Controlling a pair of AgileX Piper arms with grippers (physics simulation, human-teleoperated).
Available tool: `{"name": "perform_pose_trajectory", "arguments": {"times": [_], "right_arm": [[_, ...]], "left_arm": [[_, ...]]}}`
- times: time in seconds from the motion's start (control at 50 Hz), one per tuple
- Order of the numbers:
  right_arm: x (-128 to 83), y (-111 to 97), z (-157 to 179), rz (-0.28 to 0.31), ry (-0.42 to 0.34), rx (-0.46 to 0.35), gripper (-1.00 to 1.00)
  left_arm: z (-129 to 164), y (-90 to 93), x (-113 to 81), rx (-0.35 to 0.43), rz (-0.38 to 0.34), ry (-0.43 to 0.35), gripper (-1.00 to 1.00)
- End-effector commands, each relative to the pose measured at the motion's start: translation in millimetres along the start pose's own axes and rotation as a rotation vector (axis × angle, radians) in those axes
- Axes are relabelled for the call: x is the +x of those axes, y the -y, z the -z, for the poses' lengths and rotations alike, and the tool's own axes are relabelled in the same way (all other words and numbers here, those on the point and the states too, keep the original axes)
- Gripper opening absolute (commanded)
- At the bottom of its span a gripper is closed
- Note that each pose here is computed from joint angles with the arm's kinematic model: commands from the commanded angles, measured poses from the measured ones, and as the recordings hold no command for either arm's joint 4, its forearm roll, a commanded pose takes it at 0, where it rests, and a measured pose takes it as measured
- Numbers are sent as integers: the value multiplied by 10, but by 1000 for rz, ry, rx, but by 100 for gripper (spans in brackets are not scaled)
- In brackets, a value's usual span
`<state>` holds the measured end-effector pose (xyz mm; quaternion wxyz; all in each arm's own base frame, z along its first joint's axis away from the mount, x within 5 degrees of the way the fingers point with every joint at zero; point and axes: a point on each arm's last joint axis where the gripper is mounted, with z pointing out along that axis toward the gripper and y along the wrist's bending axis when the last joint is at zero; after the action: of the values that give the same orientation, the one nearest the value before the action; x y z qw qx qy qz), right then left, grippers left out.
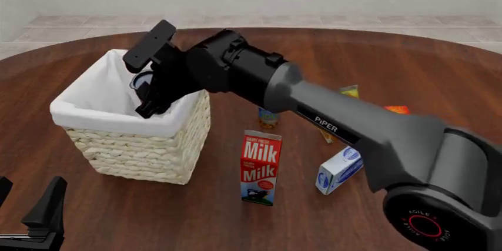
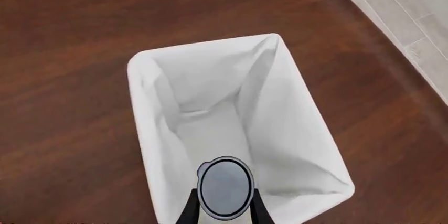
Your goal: Pick up the alphabet soup and the tomato sauce, and put them in the basket.
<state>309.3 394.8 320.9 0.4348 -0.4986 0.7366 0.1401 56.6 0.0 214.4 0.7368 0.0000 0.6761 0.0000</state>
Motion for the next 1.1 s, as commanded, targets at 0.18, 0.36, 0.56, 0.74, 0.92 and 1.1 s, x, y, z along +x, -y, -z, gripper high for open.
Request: {"name": "perform_pose_trajectory", "arguments": {"times": [0.18, 0.36, 0.56, 0.74, 0.92, 1.1], "right_arm": [[46, -15, -33, -20, -16, -4, 100], [30, -24, -12, -18, -9, -5, 100], [0, 10, -1, -17, -5, 1, 100], [-160, 175, 123, -10, 56, 38, 100], [-246, 169, 227, -5, 78, 40, 100], [-295, 189, 337, -6, 97, 47, 100]], "left_arm": [[0, 0, 0, 0, 0, 0, 100], [0, 0, 0, 0, 0, 0, 100], [0, 0, 0, 0, 0, 0, 100], [0, 0, 0, 0, 0, 0, 100], [0, 0, 0, 0, 0, 0, 100], [0, 0, 0, 0, 0, 0, 100]]}}
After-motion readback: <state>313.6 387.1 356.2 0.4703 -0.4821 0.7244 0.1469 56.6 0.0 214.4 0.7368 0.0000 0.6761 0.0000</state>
